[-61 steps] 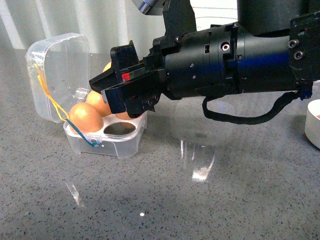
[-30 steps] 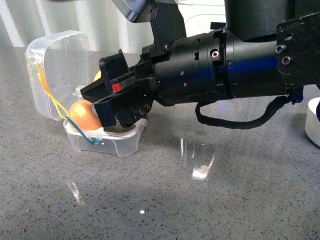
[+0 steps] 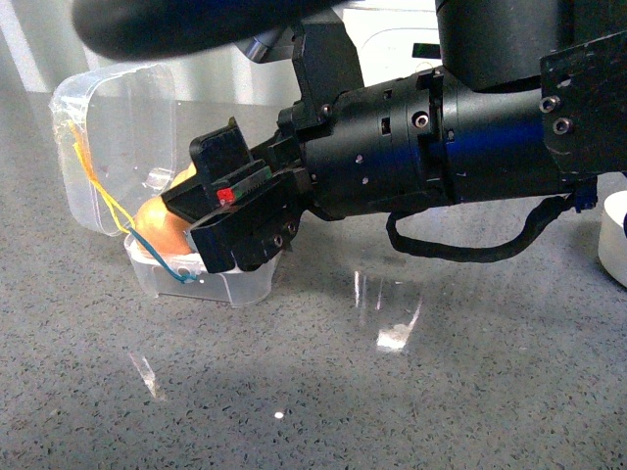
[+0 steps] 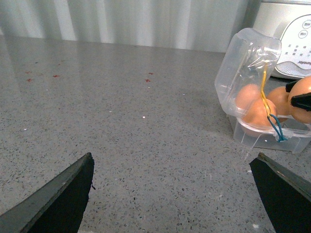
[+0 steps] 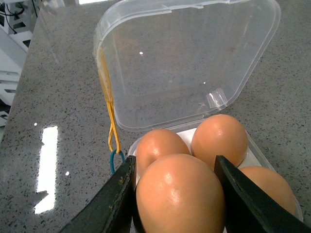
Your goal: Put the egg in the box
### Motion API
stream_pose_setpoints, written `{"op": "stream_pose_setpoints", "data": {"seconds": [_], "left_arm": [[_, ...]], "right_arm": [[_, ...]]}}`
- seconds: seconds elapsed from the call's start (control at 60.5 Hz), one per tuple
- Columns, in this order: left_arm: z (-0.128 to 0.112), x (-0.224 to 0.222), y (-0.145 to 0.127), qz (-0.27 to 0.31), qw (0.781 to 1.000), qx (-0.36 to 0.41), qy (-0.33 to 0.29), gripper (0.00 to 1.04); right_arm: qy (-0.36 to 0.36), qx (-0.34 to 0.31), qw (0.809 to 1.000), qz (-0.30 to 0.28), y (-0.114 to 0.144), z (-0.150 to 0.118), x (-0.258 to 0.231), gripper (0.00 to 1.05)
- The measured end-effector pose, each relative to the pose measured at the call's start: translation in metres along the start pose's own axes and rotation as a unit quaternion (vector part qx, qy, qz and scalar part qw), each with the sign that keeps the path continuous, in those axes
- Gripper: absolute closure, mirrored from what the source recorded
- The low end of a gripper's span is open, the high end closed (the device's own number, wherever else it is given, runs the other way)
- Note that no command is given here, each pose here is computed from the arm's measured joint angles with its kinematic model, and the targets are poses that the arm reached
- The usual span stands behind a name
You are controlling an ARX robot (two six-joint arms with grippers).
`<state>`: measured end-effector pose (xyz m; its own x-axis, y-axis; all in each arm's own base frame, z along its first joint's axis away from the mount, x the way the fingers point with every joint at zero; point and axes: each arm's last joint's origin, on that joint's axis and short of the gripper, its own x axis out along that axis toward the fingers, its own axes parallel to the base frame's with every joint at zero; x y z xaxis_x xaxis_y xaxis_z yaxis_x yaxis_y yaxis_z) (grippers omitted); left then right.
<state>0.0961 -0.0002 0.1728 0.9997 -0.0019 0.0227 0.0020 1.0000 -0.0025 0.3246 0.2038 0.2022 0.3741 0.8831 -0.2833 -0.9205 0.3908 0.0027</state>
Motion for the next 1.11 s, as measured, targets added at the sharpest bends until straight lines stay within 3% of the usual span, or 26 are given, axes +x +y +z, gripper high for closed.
{"op": "stream_pose_setpoints", "data": {"seconds": [0.33, 0.661, 0.859, 0.958, 1.107], "left_arm": [[0.000, 0.000, 0.000, 0.000, 1.000, 0.000, 0.000, 0.07], [0.000, 0.000, 0.000, 0.000, 1.000, 0.000, 0.000, 0.07], [0.000, 0.000, 0.000, 0.000, 1.000, 0.000, 0.000, 0.07], [0.000, 0.000, 0.000, 0.000, 1.000, 0.000, 0.000, 0.07], [0.000, 0.000, 0.000, 0.000, 1.000, 0.000, 0.000, 0.07]], "right_arm": [[-0.010, -0.010, 1.000, -0.003, 0.005, 0.008, -0.010, 0.06], [-0.058, -0.023, 0.997, -0.055, -0.001, 0.029, -0.042, 0.07], [-0.100, -0.008, 0.972, -0.212, -0.018, 0.031, -0.087, 0.07], [-0.091, -0.004, 0.934, -0.345, -0.021, 0.011, -0.115, 0.07], [-0.094, -0.012, 0.880, -0.466, -0.018, -0.003, -0.148, 0.07]]}}
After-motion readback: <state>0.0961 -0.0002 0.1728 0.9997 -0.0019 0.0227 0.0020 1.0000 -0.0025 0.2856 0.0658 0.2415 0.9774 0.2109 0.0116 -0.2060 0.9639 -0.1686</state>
